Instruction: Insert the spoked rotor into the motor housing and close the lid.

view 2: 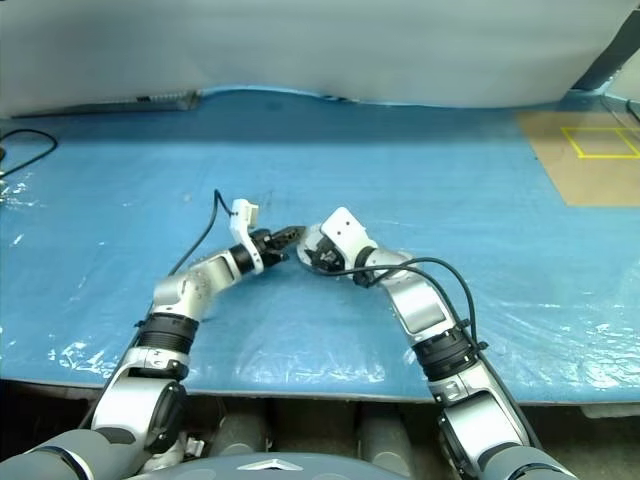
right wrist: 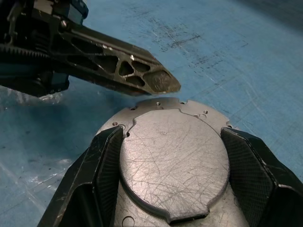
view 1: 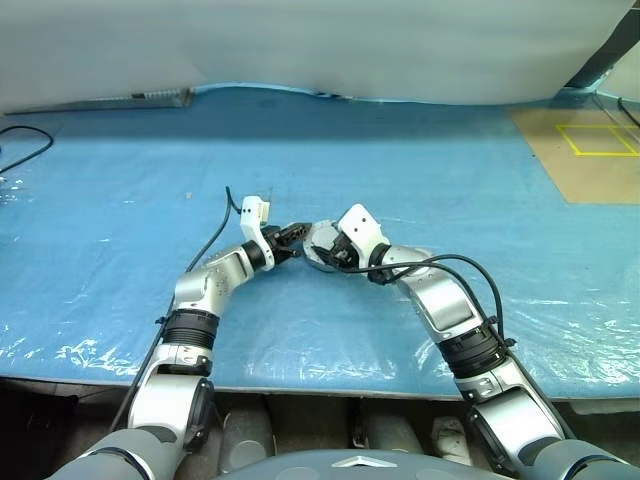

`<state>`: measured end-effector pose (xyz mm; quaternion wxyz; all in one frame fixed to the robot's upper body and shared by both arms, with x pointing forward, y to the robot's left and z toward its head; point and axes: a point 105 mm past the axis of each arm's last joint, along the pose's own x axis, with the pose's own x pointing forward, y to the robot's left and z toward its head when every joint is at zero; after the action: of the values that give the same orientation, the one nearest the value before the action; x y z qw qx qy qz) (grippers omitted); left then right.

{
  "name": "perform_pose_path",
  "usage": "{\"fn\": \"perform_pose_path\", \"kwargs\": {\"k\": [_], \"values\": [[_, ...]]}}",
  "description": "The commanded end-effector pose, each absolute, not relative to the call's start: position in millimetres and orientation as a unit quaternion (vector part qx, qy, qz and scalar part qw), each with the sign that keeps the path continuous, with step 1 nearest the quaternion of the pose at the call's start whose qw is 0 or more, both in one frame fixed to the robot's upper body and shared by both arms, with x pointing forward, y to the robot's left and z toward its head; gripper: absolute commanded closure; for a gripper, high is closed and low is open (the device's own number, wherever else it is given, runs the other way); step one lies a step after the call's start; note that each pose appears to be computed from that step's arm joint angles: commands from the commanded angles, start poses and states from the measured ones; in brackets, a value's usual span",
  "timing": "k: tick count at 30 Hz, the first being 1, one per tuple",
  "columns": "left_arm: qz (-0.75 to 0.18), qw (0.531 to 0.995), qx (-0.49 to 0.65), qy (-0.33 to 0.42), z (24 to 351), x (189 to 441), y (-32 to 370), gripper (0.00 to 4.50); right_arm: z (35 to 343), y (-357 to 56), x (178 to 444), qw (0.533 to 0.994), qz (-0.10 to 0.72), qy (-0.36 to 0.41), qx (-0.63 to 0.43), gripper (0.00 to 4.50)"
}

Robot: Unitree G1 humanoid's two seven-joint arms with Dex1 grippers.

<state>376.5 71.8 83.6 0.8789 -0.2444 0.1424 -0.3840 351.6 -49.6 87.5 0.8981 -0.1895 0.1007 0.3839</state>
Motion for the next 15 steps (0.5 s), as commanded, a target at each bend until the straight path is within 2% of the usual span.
{"fn": "perform_pose_path", "kwargs": {"k": [1, 9, 15], "values": [[-0.397, 0.882, -0.220, 0.129, 91.4, 378.6, 67.1, 4.50, 43.7, -70.8, 347.5, 0.893, 0.357, 0.186, -0.200, 1.54], [-0.438, 0.871, -0.166, 0.150, 84.5, 364.2, 56.3, 4.50, 43.1, -68.5, 346.0, 0.892, 0.361, 0.188, -0.198, 1.54], [-0.437, 0.873, -0.137, 0.165, 77.7, 363.0, 56.7, 4.50, 47.6, -64.0, 343.2, 0.894, 0.373, 0.184, -0.168, 1.54]]}}
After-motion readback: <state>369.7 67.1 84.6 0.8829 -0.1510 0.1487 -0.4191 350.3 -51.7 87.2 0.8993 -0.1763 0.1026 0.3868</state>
